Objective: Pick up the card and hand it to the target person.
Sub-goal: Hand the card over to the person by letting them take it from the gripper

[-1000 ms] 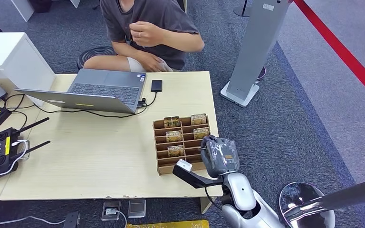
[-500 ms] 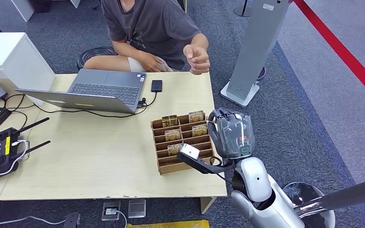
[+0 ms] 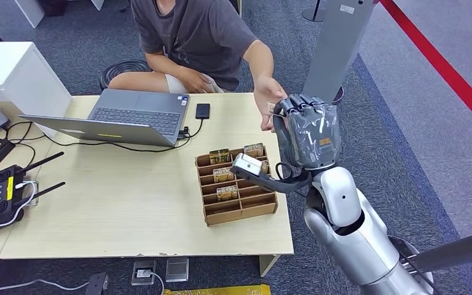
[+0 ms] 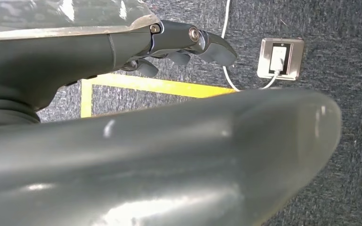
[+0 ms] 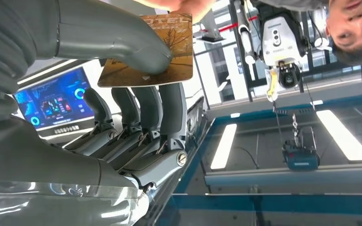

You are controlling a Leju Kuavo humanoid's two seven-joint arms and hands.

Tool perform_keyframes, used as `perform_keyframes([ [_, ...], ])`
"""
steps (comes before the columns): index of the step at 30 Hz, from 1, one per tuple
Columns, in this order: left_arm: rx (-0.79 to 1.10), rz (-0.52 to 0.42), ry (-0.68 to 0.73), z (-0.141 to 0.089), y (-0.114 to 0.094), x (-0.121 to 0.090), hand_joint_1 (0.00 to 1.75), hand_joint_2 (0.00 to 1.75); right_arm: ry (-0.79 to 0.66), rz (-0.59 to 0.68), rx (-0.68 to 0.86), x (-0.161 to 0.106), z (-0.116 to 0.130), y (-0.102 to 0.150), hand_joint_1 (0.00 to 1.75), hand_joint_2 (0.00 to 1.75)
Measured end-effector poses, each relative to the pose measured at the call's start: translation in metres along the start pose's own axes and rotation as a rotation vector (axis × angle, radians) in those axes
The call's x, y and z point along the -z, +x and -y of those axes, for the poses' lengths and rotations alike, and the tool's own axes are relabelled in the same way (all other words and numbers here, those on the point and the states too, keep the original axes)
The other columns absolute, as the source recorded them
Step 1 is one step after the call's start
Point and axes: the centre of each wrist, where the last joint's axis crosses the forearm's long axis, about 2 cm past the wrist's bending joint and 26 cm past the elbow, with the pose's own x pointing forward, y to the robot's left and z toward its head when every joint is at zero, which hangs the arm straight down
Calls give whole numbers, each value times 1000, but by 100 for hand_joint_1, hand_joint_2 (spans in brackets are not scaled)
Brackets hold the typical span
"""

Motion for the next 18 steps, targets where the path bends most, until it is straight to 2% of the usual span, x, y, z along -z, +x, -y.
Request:
perform_keyframes([
  [5,7,-1,-3,0,1,0,0,0,-7,20,2,24,-13,-1,151,175],
  [13,5,-19,5,0,1,0,0,0,79,33,0,43,-44,5,141,175],
  [14,5,-21,6,0,1,0,0,0,96,34,-1,44,-48,6,117,175],
  [17,7,-26,7,0,1,0,0,0,146,37,-5,45,-60,9,18,175],
  [18,7,-27,8,0,1,0,0,0,163,37,-6,45,-63,10,6,175],
])
